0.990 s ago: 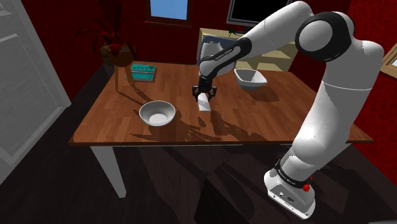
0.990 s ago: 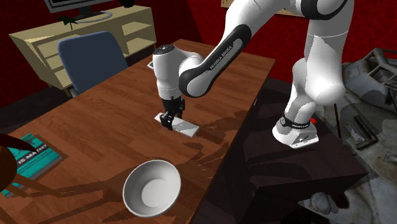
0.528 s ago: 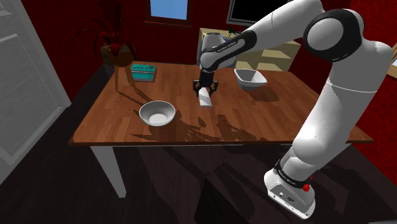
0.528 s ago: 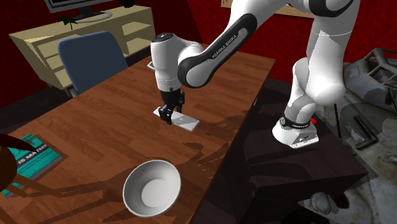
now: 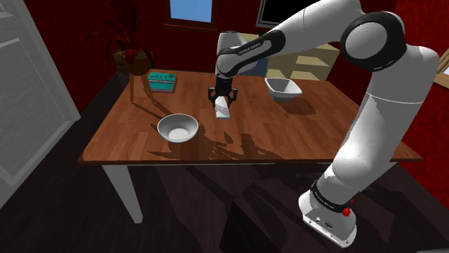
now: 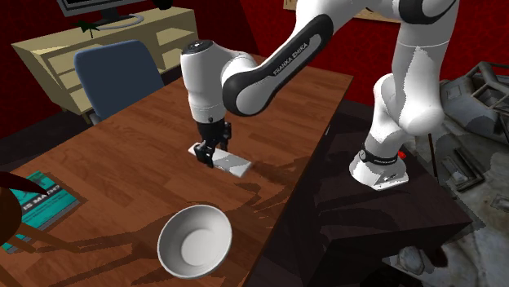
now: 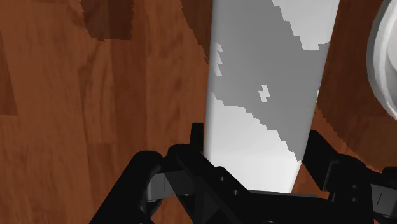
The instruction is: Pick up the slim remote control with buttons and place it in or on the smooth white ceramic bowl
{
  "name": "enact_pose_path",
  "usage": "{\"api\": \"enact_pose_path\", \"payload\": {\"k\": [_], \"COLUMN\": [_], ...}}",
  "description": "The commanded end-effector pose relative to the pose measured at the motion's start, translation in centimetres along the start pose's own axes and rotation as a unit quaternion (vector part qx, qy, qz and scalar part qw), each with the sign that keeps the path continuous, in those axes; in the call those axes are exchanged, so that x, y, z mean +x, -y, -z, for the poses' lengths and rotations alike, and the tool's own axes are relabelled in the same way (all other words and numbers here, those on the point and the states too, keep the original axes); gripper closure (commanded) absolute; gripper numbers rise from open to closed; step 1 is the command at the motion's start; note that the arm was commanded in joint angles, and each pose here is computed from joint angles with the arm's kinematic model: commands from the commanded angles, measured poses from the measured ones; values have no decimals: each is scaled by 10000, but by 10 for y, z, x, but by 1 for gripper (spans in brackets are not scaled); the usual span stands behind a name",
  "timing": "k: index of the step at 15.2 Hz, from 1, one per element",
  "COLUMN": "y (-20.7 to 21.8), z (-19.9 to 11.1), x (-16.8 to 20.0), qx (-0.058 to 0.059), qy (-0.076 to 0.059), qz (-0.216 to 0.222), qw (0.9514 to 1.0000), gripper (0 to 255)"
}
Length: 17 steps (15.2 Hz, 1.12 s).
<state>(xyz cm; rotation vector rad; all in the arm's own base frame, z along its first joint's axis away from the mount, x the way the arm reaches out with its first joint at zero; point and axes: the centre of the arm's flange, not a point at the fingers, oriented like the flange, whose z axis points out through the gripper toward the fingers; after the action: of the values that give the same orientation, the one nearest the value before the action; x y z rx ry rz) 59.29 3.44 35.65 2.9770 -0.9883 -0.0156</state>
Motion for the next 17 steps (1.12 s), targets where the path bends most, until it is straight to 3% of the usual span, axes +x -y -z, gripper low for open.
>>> {"api": "enact_pose_path", "payload": {"k": [1, 17], "y": [22, 209], "z": [1, -1], "x": [-9, -70], "qx": [-1, -1], "qy": [-1, -1], "qz": [-9, -9], "qw": [10000, 10000], "gripper": [255, 255]}}
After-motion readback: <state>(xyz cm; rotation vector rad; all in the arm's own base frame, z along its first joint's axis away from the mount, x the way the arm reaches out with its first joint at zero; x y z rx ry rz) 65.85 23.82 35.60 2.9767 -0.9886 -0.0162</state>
